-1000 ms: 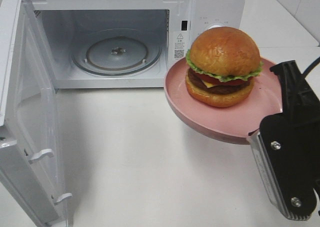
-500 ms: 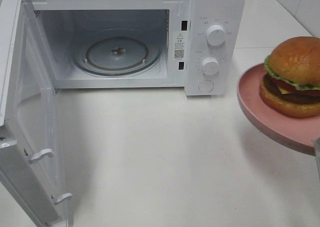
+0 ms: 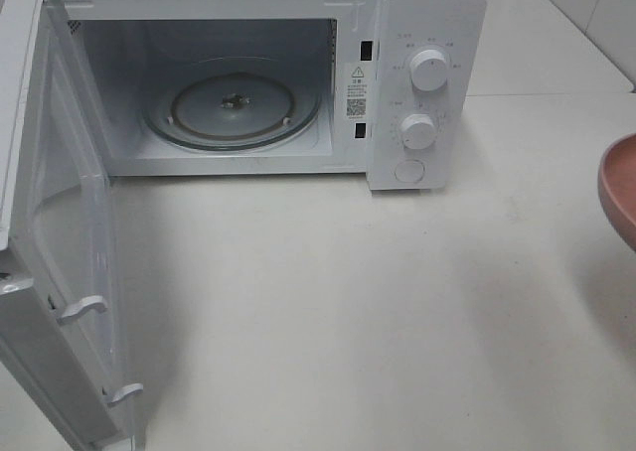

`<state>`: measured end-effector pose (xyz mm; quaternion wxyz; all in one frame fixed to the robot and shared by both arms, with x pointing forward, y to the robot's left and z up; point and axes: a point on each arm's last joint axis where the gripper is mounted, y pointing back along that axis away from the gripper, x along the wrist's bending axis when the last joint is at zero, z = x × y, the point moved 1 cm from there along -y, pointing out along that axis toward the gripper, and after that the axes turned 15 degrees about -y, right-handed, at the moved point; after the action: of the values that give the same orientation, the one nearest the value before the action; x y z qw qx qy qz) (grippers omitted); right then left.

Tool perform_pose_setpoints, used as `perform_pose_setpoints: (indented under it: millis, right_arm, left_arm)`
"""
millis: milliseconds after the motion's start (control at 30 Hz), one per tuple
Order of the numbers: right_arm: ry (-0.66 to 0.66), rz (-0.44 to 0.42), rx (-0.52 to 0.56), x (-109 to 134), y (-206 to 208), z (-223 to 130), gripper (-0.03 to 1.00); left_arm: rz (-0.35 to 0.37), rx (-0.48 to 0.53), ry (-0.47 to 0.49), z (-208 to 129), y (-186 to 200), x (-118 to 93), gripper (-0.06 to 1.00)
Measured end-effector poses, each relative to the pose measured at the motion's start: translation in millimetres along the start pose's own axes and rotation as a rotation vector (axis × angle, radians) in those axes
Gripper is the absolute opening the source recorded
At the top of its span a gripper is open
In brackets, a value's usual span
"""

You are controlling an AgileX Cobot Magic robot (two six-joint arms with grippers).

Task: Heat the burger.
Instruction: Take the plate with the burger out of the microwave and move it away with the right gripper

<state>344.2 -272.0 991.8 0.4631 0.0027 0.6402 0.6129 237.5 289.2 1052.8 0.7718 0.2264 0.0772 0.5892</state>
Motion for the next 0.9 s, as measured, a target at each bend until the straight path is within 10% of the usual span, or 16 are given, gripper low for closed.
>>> perform_pose_setpoints:
  millis: [900]
  right_arm:
    - [-0.483,-0.105,0.254,6.2,-16.4,6.7,0.11]
  left_arm:
    - [0.000,0.000,0.000,0.0,0.0,0.0,0.98]
